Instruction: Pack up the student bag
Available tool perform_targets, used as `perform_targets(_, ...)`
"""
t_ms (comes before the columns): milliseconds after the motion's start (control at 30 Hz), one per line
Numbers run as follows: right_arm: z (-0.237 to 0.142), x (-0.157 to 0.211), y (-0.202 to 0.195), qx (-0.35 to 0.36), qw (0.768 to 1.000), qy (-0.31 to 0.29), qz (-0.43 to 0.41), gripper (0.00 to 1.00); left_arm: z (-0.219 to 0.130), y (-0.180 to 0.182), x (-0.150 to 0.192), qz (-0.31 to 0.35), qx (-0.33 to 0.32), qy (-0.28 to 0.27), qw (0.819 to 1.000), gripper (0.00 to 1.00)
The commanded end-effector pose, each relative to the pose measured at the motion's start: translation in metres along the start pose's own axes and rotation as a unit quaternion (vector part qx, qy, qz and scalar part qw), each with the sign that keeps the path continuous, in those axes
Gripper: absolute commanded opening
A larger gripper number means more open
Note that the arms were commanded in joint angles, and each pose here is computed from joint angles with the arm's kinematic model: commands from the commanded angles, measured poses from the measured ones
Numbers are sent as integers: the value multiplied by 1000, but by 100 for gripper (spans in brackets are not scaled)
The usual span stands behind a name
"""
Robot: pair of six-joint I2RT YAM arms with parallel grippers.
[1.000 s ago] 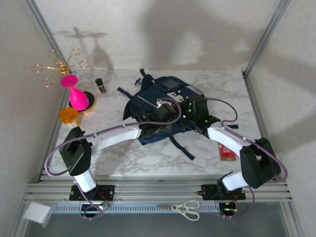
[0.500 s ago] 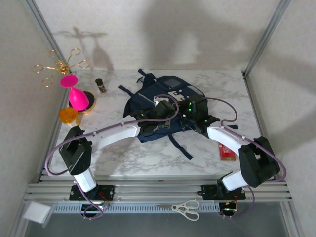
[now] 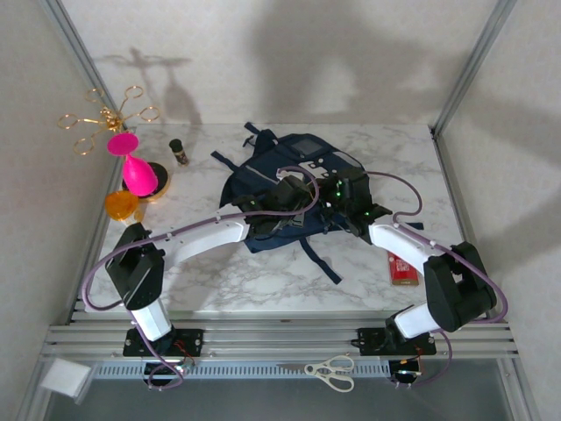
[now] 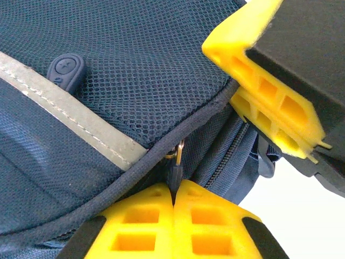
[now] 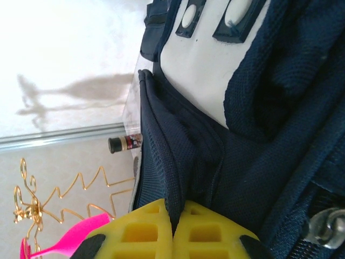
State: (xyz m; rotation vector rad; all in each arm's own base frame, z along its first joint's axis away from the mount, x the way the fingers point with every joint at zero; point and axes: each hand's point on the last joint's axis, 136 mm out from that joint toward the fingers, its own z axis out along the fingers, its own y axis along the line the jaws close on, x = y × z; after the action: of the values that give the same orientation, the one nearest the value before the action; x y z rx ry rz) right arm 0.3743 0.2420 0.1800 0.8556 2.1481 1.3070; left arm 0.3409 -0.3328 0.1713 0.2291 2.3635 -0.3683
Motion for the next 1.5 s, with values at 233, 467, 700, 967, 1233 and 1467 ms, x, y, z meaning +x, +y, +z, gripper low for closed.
perform_targets(233,-12,5,41,-50,987,107,-111,0,-33,42,-2,-14,4,-17,1000,0)
perform_targets(467,-7,-19,39,-34,981,116,-154,0,-35,57,8,-29,30,-2,999,0)
perform_targets(700,-5,-10,52,-58,977,129,-161,0,-35,19,7,-10,118,0,993,10)
perform_targets(967,-6,-8,51,-63,979,125,-150,0,-30,-10,3,-9,112,-18,994,24)
perform_targets(1233,-5,-2,52,-69,978,132,-144,0,-12,10,-19,-17,10,-38,999,34)
perform_targets(1467,-4,2,53,-72,978,135,-143,0,1,4,-21,-15,10,-34,999,36)
